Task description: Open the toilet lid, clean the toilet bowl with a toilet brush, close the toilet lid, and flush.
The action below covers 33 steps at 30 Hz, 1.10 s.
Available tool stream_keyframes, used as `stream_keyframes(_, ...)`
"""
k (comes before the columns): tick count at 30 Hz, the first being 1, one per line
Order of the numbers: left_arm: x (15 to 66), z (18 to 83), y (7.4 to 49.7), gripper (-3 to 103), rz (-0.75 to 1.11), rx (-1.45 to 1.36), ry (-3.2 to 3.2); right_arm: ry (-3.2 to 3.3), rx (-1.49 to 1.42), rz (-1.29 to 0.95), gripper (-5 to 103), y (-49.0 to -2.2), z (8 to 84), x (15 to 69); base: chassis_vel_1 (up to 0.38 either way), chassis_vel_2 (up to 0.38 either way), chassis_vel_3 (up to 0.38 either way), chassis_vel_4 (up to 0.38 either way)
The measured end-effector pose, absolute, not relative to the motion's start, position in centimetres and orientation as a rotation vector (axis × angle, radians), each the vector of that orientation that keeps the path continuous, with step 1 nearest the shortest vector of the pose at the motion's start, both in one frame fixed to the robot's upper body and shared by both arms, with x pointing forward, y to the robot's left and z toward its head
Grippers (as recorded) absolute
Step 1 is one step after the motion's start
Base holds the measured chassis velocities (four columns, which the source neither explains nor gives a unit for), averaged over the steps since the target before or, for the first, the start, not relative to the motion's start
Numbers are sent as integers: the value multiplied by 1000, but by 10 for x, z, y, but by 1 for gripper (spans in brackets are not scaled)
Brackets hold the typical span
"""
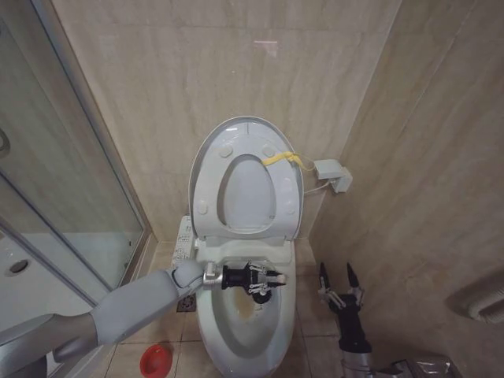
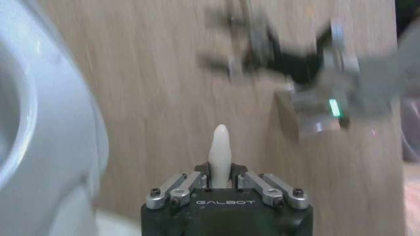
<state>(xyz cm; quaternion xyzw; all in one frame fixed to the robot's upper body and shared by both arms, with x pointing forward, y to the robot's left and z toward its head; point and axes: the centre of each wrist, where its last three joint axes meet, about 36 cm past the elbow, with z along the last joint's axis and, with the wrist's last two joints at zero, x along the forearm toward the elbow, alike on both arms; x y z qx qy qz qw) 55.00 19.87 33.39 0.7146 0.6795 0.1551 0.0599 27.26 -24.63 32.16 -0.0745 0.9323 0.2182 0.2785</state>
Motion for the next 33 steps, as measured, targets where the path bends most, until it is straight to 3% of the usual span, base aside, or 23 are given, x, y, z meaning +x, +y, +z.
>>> stream_keyframes(4, 541, 319, 217, 20, 489, 2185, 2083, 2451, -279, 566, 100, -245, 337, 273, 0, 0, 0, 0)
stream_keyframes(13, 540, 342, 180, 20, 385, 2146, 2008, 2384, -328, 548, 100, -254, 350, 272, 0, 0, 0, 0)
stream_keyframes(16, 538, 315, 206, 20, 460, 2173, 2071, 2353, -332, 568, 100, -257, 358, 273, 0, 0, 0, 0)
stream_keyframes(19, 540, 316, 206, 20, 464, 2164, 2075, 2345, -345, 563, 100, -258, 362, 273, 34, 18, 1, 15)
stream_keyframes(22, 549, 347, 161, 20, 381, 2116, 1992, 2333, -340, 548, 100, -260, 370, 270, 0, 0, 0, 0)
stream_keyframes(25, 553, 358, 146, 20, 365, 2102, 1957, 2324, -338, 542, 100, -261, 375, 269, -21, -2, -13, -4)
stream_keyframes(33, 546, 315, 191, 20, 469, 2155, 2051, 2317, -351, 548, 100, -258, 379, 268, 17, 10, 5, 4)
